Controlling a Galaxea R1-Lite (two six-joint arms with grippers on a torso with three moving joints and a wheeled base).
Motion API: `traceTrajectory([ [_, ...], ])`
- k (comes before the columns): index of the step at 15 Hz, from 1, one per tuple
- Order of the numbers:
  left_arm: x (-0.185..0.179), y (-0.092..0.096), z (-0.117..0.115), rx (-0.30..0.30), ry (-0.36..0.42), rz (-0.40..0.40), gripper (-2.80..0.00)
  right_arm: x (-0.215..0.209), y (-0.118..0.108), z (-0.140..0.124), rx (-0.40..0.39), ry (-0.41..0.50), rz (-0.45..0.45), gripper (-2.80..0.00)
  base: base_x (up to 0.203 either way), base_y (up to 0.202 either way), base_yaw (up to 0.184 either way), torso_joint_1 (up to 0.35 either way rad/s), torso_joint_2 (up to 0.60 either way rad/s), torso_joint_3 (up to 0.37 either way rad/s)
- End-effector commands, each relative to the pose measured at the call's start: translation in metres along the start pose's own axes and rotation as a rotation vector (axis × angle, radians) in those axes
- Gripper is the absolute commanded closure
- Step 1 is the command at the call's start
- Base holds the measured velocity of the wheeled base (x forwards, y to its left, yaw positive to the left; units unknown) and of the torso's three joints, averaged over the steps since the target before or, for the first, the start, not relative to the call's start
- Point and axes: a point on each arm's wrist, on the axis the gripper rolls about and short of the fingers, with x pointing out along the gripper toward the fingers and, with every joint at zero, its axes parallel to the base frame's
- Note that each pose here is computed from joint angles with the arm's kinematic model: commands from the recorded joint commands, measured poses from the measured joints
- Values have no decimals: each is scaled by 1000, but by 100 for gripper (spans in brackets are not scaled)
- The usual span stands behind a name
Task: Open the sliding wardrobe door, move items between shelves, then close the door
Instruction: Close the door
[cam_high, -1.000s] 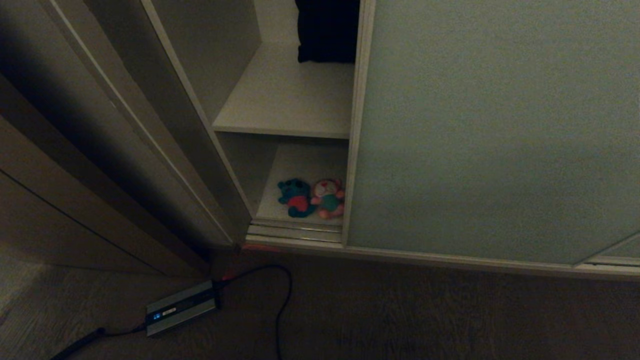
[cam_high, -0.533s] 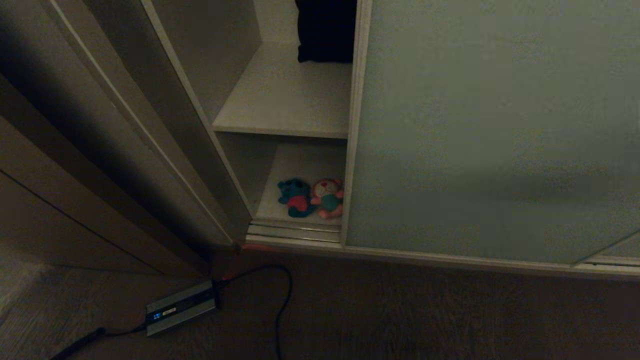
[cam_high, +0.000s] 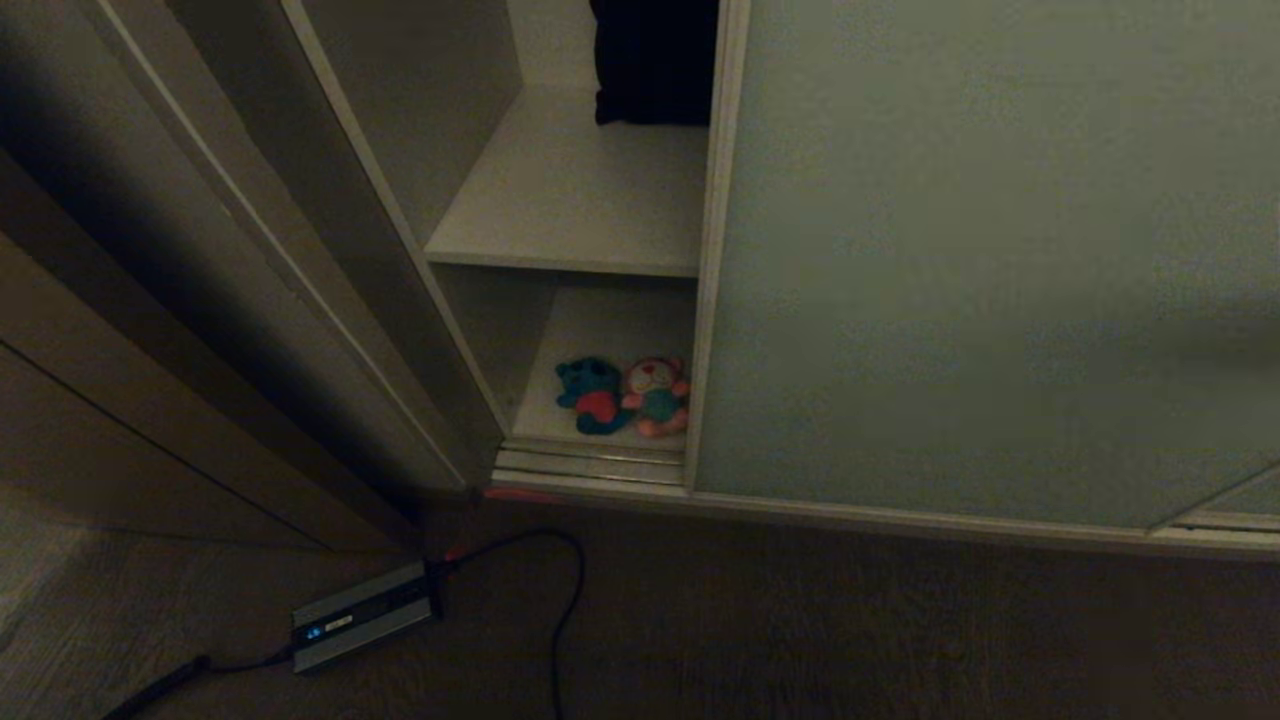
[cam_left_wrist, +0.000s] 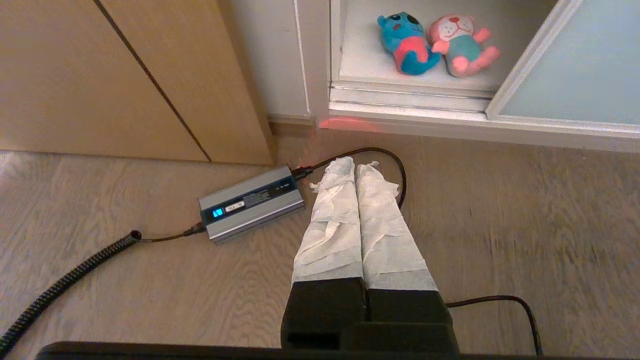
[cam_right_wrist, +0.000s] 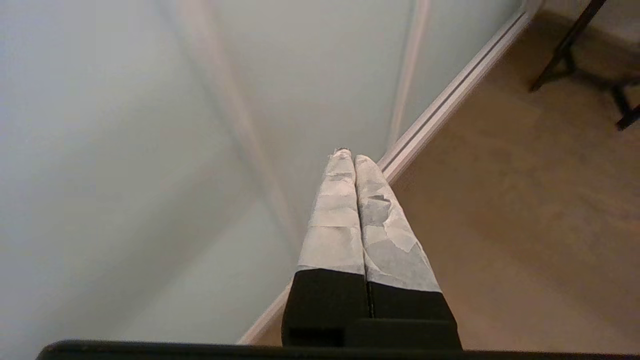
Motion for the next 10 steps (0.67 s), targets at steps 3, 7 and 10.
traceTrajectory([
  [3, 0, 0, 0, 0, -3, -1, 0, 73, -42, -17, 27, 67, 15, 0, 0, 0, 0, 0, 0, 0],
  [7, 0, 0, 0, 0, -2, 0, 0, 94, -52, -32, 48, 158, 182, 0, 0, 0, 0, 0, 0, 0],
  [10, 0, 0, 0, 0, -1, -1, 0, 109, -55, -46, 89, 211, 242, 0, 0, 0, 0, 0, 0, 0],
])
